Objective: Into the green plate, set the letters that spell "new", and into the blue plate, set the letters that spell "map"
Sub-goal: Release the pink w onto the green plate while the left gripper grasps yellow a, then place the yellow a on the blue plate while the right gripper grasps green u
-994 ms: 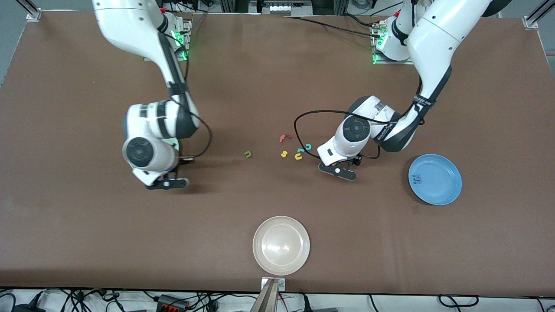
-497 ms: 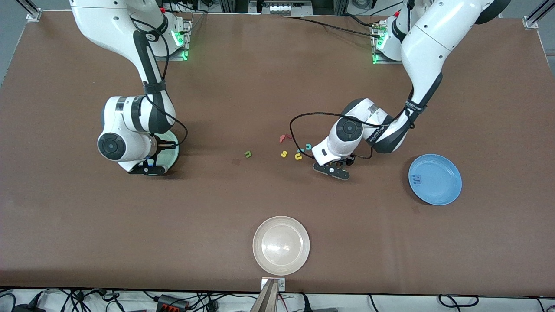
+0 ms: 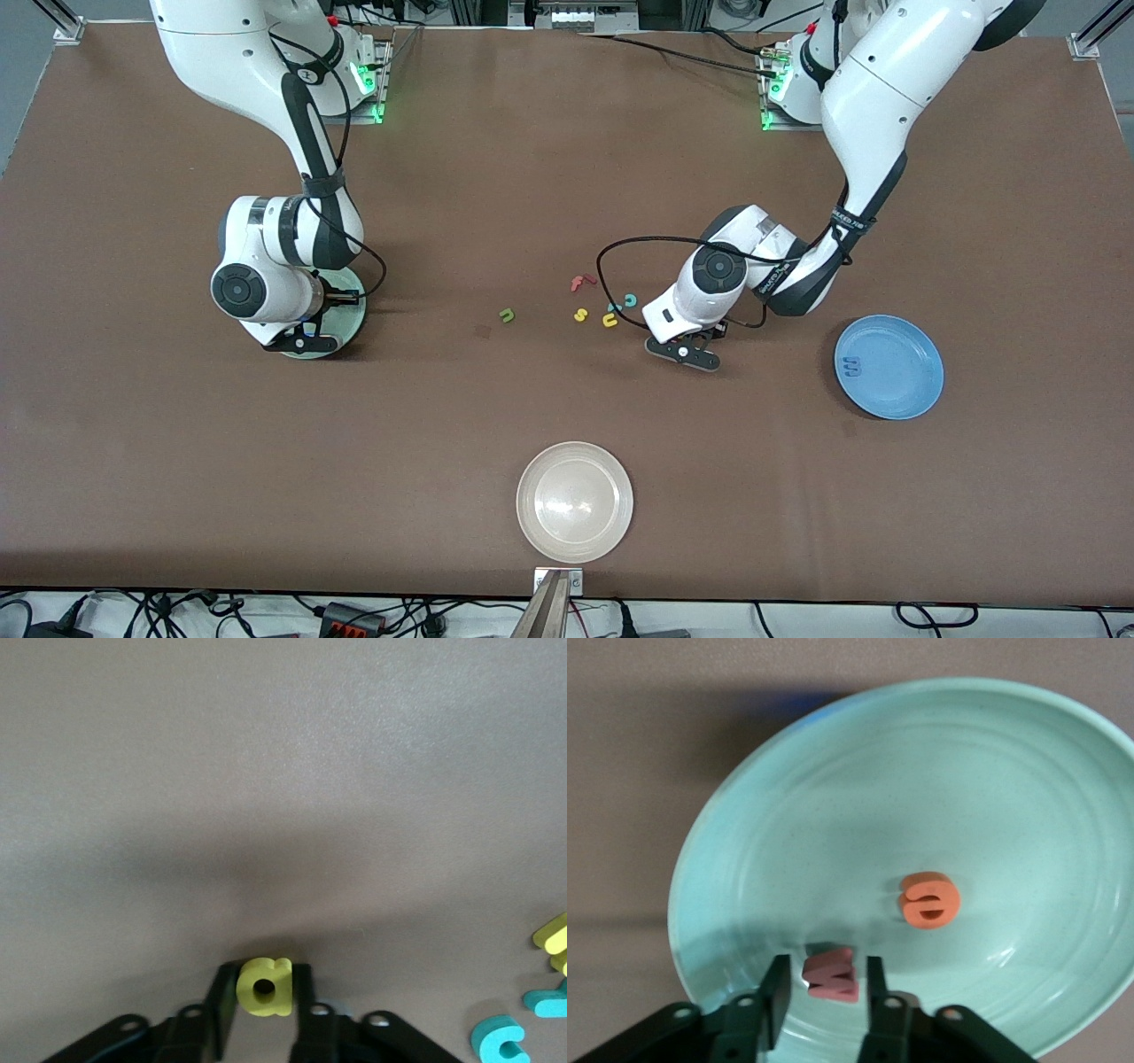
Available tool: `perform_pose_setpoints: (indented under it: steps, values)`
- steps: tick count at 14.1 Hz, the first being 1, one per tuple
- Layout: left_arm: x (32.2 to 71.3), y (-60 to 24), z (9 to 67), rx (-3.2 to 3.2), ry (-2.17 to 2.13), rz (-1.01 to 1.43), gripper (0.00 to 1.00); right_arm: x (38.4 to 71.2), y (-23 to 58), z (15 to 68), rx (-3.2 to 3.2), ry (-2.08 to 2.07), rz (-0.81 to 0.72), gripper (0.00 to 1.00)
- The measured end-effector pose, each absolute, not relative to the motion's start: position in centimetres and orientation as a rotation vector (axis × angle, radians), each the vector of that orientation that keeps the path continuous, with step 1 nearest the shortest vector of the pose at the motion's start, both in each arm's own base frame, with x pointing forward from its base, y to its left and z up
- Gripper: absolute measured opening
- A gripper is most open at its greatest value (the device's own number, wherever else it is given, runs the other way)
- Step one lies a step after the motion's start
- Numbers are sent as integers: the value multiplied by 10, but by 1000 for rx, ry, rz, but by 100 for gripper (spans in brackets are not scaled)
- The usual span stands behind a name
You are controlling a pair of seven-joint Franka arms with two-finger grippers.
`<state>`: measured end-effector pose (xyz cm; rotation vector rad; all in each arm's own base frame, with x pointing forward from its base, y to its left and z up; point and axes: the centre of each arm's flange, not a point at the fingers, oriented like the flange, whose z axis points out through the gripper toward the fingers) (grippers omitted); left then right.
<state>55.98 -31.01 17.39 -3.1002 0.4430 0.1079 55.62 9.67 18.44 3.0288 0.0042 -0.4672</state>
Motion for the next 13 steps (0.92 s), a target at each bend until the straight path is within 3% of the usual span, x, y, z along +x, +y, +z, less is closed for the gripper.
perform_pose_setpoints:
  steps: [5,6,9,13]
  values:
    - [585,-282,199,-3074,400,97,28,587,139,254,3108,104,-284,96]
    - [597,-266,213,-3053,417,106,28,593,160,273,3123,155,-225,100]
    - [626,-204,258,-2976,490,190,28,598,242,305,3136,355,-106,100]
    - [647,-121,270,-2947,570,281,28,574,352,265,3065,608,-113,100]
